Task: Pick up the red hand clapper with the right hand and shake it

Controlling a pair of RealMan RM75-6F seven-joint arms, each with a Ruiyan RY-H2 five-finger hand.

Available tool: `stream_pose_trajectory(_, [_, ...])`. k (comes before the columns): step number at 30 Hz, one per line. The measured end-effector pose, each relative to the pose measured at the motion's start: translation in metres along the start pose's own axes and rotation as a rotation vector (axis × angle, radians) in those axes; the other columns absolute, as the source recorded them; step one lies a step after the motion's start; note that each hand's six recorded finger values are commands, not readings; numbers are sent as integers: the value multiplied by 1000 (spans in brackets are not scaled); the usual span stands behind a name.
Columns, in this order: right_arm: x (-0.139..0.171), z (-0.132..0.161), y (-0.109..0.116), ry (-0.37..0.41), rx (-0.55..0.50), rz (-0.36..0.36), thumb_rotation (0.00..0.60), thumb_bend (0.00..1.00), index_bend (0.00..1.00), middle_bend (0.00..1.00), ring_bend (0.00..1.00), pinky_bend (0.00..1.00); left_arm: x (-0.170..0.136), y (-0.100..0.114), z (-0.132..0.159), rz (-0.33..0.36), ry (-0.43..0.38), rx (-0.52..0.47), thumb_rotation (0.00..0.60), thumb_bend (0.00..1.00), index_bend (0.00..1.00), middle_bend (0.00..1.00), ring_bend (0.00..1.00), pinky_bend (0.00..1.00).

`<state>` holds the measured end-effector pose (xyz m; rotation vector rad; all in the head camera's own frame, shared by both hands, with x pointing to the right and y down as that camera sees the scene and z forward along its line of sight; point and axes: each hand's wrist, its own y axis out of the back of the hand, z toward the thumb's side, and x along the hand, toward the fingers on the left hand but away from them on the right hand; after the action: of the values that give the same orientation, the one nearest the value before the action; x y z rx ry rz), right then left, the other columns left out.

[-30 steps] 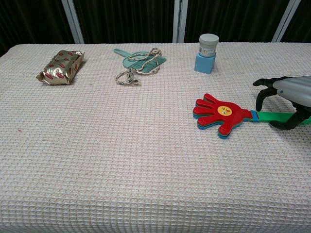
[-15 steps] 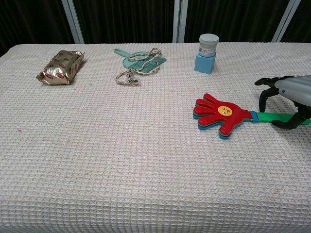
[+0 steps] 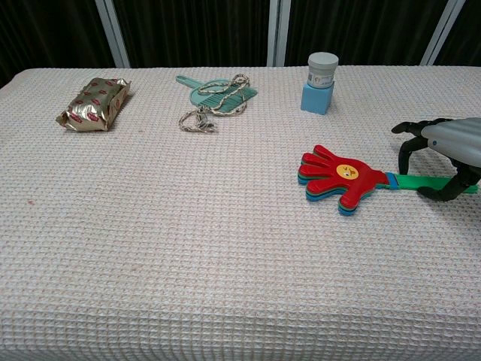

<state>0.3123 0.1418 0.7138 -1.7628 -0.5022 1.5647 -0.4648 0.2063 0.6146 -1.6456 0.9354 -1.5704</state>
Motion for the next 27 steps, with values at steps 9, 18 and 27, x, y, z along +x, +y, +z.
stream_pose_trajectory(9, [-1,1,8,-2,-27,-74,600,402,650,167,0,0,0,0,0,5,-6,-15,458,131,42,40,0,40])
stream_pose_trajectory(18, [-2,-2,14,3,-80,-131,600,462,762,229,0,0,0,0,0,8,-6,-27,457,131,42,40,0,40])
stream_pose_trajectory(27, [-1,-6,20,2,-166,-187,600,508,783,257,29,10,1,0,0,14,-8,-42,462,131,42,31,0,40])
